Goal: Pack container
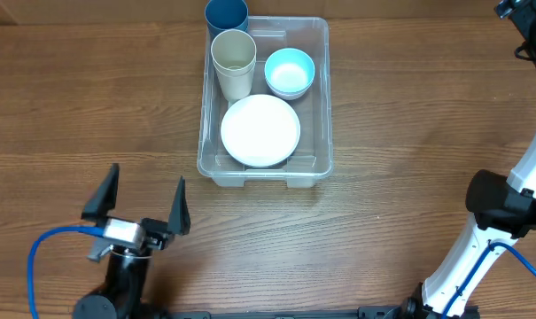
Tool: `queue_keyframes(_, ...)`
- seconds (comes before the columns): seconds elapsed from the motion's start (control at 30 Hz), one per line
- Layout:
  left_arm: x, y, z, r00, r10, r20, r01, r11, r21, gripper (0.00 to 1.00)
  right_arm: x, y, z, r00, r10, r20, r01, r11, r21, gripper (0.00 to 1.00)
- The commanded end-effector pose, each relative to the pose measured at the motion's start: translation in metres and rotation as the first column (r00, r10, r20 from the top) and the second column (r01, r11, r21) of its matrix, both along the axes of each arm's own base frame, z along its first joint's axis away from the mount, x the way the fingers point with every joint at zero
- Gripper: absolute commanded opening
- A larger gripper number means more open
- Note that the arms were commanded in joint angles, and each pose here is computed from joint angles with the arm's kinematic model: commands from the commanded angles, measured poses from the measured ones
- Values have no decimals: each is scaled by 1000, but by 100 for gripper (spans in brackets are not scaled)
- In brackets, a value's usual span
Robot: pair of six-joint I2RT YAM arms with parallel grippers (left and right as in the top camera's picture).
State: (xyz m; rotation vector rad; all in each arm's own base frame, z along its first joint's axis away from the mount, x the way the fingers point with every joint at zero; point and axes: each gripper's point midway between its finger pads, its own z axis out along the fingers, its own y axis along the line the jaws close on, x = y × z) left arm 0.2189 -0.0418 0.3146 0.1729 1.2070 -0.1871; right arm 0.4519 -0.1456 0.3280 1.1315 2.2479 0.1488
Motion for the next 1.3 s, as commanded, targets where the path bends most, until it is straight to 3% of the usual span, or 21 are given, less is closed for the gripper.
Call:
queue_keyframes(0.0, -1, 10, -19, 997, 57, 45, -57, 998, 1, 100, 0, 2, 4, 1000, -1, 12, 1, 1000, -4, 100)
queue_keyframes(0.13, 11, 14, -56, 997, 75, -28, -75, 997, 9, 100, 0, 2, 4, 1000, -1, 12, 1, 1000, -4, 100)
queue_keyframes(0.4, 25, 15, -155, 910, 74, -408, -71, 997, 23, 100, 0, 1, 4, 1000, -1, 12, 1, 1000, -4, 100)
queue_keyframes(1.27, 25, 14, -154, 911, 70, -406, -67, 998, 23, 100, 0, 2, 4, 1000, -1, 12, 1, 1000, -4, 100)
